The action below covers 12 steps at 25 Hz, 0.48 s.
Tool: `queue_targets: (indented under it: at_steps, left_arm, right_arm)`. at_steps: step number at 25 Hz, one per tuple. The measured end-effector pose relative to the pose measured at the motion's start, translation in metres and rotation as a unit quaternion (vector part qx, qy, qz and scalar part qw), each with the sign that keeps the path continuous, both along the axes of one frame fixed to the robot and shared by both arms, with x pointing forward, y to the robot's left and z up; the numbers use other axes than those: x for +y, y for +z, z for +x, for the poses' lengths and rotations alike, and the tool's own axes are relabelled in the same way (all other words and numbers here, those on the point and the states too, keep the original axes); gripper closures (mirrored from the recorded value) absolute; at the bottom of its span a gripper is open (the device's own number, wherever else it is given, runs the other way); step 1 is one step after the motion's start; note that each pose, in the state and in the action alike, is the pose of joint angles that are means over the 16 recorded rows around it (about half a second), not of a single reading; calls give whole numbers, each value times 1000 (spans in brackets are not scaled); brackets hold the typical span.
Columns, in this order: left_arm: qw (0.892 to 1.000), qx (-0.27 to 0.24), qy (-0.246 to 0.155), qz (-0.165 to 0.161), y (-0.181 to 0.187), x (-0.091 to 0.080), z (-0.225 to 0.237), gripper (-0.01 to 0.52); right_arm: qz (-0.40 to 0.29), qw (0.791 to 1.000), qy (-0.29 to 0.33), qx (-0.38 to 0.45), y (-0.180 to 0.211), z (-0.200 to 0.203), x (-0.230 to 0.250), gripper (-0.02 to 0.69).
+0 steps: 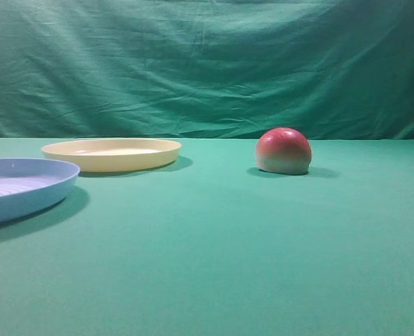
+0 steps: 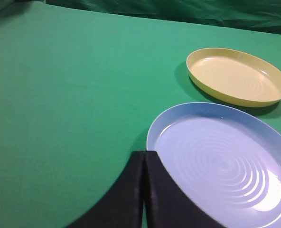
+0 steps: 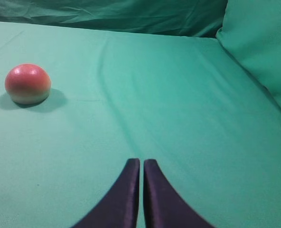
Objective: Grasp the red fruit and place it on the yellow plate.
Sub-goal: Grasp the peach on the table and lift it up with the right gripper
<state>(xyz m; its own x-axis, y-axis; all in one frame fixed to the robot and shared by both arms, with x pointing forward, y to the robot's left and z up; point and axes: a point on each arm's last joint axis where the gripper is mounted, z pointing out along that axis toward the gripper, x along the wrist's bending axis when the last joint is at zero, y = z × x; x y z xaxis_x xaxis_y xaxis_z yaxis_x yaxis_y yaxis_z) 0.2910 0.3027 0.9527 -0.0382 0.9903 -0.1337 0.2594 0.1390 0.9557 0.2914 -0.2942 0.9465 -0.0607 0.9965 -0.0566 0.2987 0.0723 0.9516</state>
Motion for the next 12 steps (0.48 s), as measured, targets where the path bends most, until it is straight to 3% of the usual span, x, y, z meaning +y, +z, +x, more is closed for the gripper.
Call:
queue_targets:
  at_steps: [12]
  left_arm:
    - [1000,0,0,0,0,0,0,514]
  right_arm:
    - [0,1000,0,0,0,0,0,665]
